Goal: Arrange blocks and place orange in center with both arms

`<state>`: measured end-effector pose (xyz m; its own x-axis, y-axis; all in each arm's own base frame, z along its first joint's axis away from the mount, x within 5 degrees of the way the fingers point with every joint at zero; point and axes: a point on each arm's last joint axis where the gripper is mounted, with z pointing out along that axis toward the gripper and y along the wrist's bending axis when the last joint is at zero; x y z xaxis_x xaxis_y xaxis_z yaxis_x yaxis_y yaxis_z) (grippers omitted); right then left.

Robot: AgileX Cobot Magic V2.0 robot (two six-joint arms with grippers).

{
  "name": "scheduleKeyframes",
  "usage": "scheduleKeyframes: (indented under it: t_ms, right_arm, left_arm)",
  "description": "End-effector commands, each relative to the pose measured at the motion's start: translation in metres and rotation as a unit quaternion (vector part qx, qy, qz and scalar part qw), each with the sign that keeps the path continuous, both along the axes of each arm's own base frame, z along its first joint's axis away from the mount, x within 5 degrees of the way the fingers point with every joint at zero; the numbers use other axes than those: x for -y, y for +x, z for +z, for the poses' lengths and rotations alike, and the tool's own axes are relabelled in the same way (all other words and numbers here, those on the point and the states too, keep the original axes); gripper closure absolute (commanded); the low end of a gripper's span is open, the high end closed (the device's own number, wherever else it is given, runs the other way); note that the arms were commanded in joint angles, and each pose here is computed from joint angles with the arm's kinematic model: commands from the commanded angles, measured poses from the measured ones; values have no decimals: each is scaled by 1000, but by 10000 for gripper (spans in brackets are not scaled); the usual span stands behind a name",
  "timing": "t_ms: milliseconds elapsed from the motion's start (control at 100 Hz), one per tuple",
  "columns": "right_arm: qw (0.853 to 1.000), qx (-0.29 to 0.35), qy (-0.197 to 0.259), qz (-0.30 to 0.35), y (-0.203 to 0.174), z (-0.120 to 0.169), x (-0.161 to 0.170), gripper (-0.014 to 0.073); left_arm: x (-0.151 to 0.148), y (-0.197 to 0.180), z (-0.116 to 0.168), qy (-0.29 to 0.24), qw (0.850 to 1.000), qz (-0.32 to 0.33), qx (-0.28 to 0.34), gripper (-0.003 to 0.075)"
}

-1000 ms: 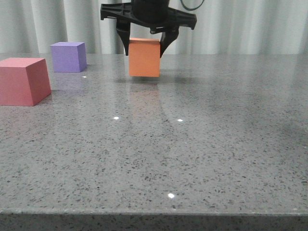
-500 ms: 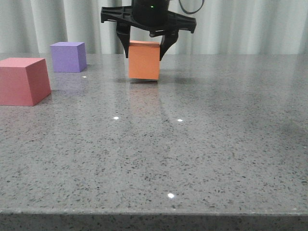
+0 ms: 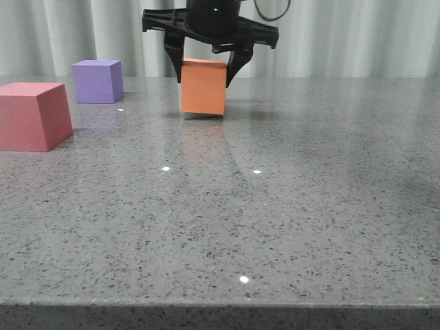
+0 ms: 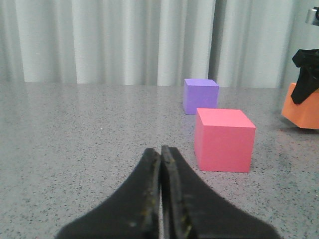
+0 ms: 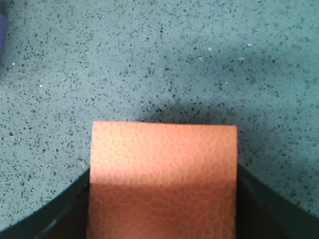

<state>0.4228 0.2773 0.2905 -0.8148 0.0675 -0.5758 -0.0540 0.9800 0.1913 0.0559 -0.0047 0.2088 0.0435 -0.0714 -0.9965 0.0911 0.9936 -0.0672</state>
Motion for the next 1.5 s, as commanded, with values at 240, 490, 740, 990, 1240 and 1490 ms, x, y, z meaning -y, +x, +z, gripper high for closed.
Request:
scheduleKeyframes:
  t_ms: [240, 490, 740, 990, 1240, 1490]
  right_arm:
    - [998, 60, 32, 3, -6, 43, 6, -36]
    - [997, 68, 33, 4, -7, 50, 8, -37]
    - [994, 105, 12, 35, -19, 90, 23, -37]
    - [992, 104, -37, 54, -28, 118, 61, -32]
    - [989, 113, -74, 67, -42, 142, 93, -31]
    - [986, 139, -73, 52, -64, 141, 129, -31]
  left_arm:
    - [1, -1, -6, -5, 1000, -5, 30, 739]
    - [1, -1, -6, -5, 1000, -5, 30, 739]
    - [1, -1, -6, -5, 1000, -5, 30, 739]
    - [1, -1, -6, -5, 1000, -5, 30, 739]
    - [1, -1, -6, -5, 1000, -5, 30, 739]
    - [1, -1, -6, -5, 1000, -5, 30, 739]
